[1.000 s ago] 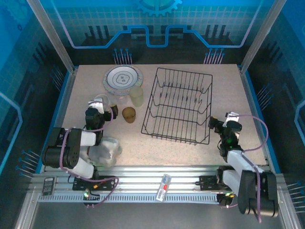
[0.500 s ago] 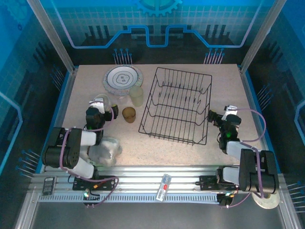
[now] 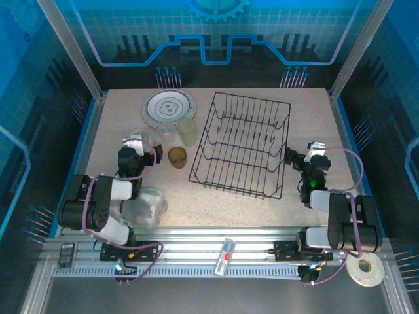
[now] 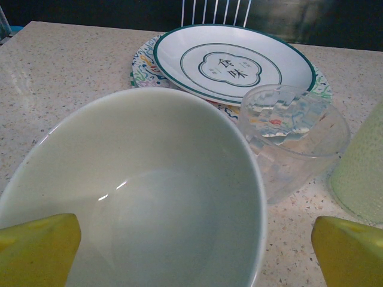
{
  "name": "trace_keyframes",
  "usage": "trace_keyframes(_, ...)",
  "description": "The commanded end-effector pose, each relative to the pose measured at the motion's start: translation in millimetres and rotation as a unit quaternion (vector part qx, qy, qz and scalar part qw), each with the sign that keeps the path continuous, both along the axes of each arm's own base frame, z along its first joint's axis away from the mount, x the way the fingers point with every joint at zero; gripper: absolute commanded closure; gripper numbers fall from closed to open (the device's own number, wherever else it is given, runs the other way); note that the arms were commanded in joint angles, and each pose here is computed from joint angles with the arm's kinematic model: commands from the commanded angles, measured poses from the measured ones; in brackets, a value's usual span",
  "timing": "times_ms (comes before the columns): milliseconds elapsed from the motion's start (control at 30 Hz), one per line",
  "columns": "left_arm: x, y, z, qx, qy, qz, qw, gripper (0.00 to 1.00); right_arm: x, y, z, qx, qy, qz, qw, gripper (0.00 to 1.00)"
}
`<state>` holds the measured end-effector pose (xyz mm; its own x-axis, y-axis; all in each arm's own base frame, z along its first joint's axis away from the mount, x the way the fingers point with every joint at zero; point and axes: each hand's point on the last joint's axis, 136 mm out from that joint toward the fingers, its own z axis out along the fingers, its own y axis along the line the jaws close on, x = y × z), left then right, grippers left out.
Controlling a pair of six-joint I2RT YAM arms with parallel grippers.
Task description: Unload the mixed dishes from the dish rack
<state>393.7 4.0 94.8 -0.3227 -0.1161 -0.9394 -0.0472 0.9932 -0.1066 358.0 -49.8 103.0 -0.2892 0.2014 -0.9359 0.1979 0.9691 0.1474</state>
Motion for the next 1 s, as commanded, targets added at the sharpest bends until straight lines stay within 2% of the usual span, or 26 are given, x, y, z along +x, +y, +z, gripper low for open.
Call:
trace_keyframes(0,4,-3,0,0.008,0.002,-0.004,1.0,0.01,6,5,16,0.003,-0.043,0.013,0.999,0.0)
trace_keyframes(333,4,-3,1,0.009,0.001,-0.004,1.0,0.01,8,8,17,0.001,-0.046,0.023,0.999,0.0)
trace_keyframes(733,4,-2,1,0.009,0.001,-0.004,1.0,0.01,29,63,6,-0.07,-0.013,0.138,0.988,0.0)
trace_keyframes(800,4,-2,1,0.009,0.001,-0.003,1.0,0.01,30,61,1,-0.076,-0.031,0.124,0.989,0.0)
trace_keyframes(967,4,-3,1,0.01,0.002,-0.004,1.0,0.01,35,66,-3,-0.082,-0.003,0.132,0.988,0.0)
